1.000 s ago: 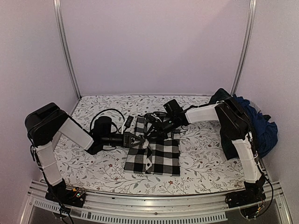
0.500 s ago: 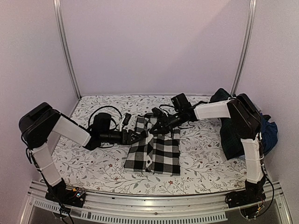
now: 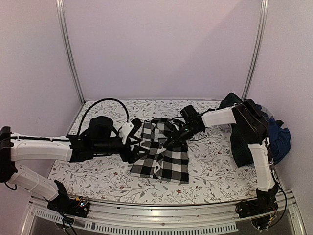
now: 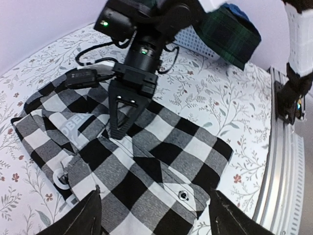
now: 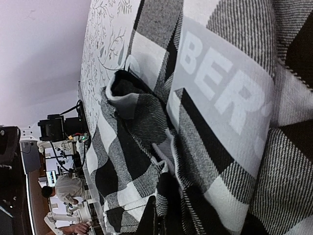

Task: Fold and stack the mixed laundry pile
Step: Pick up the 2/3-rectangle-folded shirt from the center of the board.

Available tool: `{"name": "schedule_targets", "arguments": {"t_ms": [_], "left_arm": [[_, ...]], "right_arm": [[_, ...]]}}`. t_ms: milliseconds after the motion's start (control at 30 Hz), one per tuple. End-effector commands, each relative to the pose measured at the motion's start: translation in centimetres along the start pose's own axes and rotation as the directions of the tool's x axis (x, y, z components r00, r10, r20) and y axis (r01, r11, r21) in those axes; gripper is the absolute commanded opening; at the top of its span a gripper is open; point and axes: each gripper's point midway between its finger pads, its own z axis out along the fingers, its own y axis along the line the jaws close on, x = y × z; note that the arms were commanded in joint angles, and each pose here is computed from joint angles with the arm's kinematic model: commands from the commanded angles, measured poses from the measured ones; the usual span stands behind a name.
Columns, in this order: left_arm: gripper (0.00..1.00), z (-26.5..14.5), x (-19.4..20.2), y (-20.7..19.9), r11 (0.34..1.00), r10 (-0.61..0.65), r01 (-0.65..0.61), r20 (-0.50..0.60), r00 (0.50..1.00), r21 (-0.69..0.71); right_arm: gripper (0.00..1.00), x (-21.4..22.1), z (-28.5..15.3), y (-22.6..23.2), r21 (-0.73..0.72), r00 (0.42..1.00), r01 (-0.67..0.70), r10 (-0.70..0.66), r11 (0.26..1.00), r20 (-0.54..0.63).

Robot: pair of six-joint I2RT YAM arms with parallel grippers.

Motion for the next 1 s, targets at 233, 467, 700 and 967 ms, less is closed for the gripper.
{"name": "schedule_targets", "arguments": {"t_ms": [233,467,700,967], "left_arm": [[0.75,2.0,7.1,-4.2,0.833,0.52,-0.549,-0.246,0.818,-0.066],[0.75,5.0,9.8,-6.2,0.697,0.696,-0.716,-0.274,0.663,0.037],[0.6,7.6,10.4,-5.5,0.586,0.775,-0.81,-0.304,0.553,0.022],[0.0,7.1,8.6,-6.4,0.559,0.796,-0.829,-0.299,0.527,0.026]], "right_arm": [[0.03,0.9,2.0,-3.0,0.09,0.997,0.053,-0.047,0.995,-0.063],[0.02,1.6,2.4,-4.3,0.126,0.995,0.055,-0.045,0.991,-0.084],[0.03,2.6,3.0,-5.1,0.145,0.993,0.056,-0.04,0.988,-0.113],[0.03,3.8,3.3,-5.3,0.156,0.986,0.077,-0.052,0.985,-0.157]]}}
